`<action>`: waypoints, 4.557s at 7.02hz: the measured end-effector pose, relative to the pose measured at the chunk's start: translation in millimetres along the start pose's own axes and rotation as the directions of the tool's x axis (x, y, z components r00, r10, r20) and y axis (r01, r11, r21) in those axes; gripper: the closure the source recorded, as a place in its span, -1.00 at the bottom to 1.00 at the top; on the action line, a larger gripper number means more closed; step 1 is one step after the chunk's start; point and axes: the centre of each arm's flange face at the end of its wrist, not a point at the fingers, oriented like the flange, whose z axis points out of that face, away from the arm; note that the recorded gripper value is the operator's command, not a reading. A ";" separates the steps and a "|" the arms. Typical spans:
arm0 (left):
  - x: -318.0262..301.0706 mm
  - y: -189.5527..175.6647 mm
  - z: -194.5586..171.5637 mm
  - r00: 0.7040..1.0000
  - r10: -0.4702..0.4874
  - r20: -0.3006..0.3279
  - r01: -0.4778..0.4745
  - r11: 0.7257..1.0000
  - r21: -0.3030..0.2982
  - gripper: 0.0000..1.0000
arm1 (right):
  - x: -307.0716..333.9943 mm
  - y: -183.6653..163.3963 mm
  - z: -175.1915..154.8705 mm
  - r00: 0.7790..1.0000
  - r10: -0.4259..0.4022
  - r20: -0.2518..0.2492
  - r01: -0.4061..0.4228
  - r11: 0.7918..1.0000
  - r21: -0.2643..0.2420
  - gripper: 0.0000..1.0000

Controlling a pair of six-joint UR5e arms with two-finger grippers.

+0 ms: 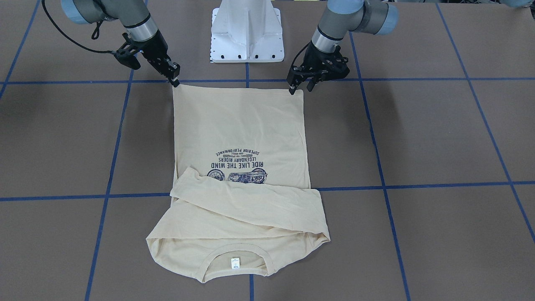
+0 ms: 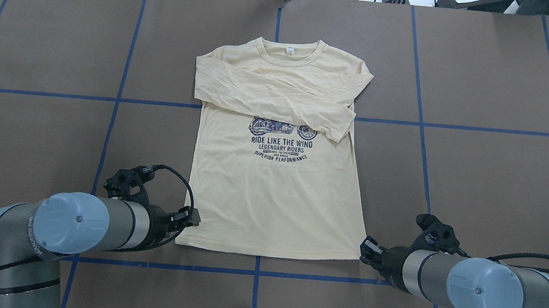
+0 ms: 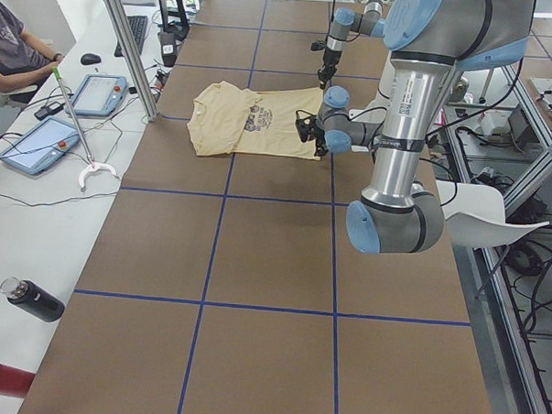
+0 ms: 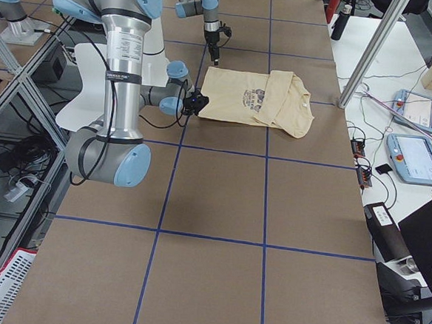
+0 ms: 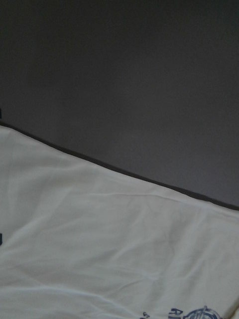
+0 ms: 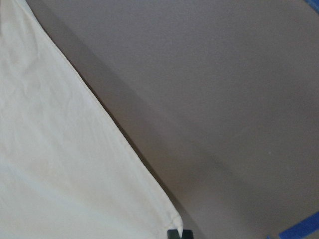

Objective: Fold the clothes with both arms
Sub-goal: 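Move the left gripper to the hem corner nearest it and grasp both hem corners, then lift the hem with both grippers and fold it up toward the collar, then lay the hem down near the collar and open both grippers, raising them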

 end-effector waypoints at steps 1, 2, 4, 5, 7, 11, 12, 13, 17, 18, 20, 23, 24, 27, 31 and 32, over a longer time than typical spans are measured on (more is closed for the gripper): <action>-3.2 8.0 5.0 1.000 -0.009 0.011 0.009 1.000 -0.009 -0.40 | -0.1 0.0 -0.2 1.000 0.000 0.001 0.000 1.000 0.000 1.00; -6.8 11.2 10.6 1.000 -0.012 0.023 0.012 1.000 -0.012 -0.34 | -0.1 -0.4 -0.3 1.000 0.000 0.001 0.000 1.000 0.001 1.00; -11.8 11.8 19.1 0.999 -0.014 0.041 0.014 1.000 -0.011 -0.10 | 0.4 -1.0 -0.3 1.000 0.001 0.000 -0.001 1.000 0.002 1.00; -13.1 11.8 21.5 0.999 -0.014 0.045 0.014 1.000 -0.011 0.03 | 0.5 -1.1 -0.3 1.000 0.001 -0.001 -0.001 1.000 0.002 1.00; -14.2 12.5 24.1 0.999 -0.014 0.050 0.014 1.000 -0.012 0.72 | 0.8 -0.8 -0.2 1.000 0.000 -0.001 0.000 1.000 0.002 1.00; -12.7 15.5 19.9 0.999 -0.010 0.045 0.012 1.000 -0.026 1.00 | 0.7 -1.2 -0.3 1.000 0.001 -0.001 -0.001 1.000 0.002 1.00; -9.8 15.8 12.8 0.999 -0.009 0.033 0.010 1.000 -0.029 1.00 | 0.5 -1.1 -0.4 1.000 0.001 0.000 -0.001 1.000 0.002 1.00; -8.3 16.6 1.1 1.000 -0.007 0.018 0.008 0.999 -0.034 1.00 | -0.4 -1.6 -2.4 1.000 0.002 0.003 -0.002 1.000 0.001 1.00; -11.0 65.6 -56.2 0.999 -0.027 -0.026 0.023 0.987 -0.157 1.00 | 14.9 4.9 -51.9 1.000 -0.005 0.007 0.006 0.999 -0.050 1.00; -9.1 82.5 -70.0 0.999 -0.046 -0.024 0.040 0.981 -0.191 1.00 | 17.7 10.9 -66.0 1.000 0.002 -0.001 -0.002 0.996 -0.087 1.00; -5.8 102.0 -89.8 0.996 -0.081 -0.020 0.075 0.970 -0.230 1.00 | 17.0 19.6 -92.7 1.000 0.019 -0.011 -0.021 0.987 -0.162 1.00; 9.7 76.1 -113.9 0.995 -0.056 -0.086 0.038 0.980 -0.197 1.00 | -3.5 -15.6 -101.6 0.999 0.051 -0.006 -0.051 0.991 -0.120 1.00; 22.9 42.8 -116.5 0.992 -0.013 -0.123 -0.004 0.991 -0.132 1.00 | -36.5 -43.3 -89.7 1.000 0.017 -0.026 -0.019 0.997 -0.073 1.00; 63.9 -92.1 -79.3 0.993 0.060 -0.099 -0.054 0.997 0.062 1.00 | -161.3 -149.5 -65.9 0.989 -0.080 -0.123 0.086 0.995 0.047 1.00; 68.9 -206.3 -55.6 0.993 0.090 -0.077 -0.073 0.977 0.200 1.00 | -257.9 -237.7 -15.2 0.976 -0.100 -0.194 0.126 0.984 0.129 1.00; 74.0 -222.6 -39.0 0.992 0.090 -0.084 -0.070 0.975 0.211 1.00 | -274.0 -249.6 1.9 0.968 -0.115 -0.222 0.147 0.980 0.135 1.00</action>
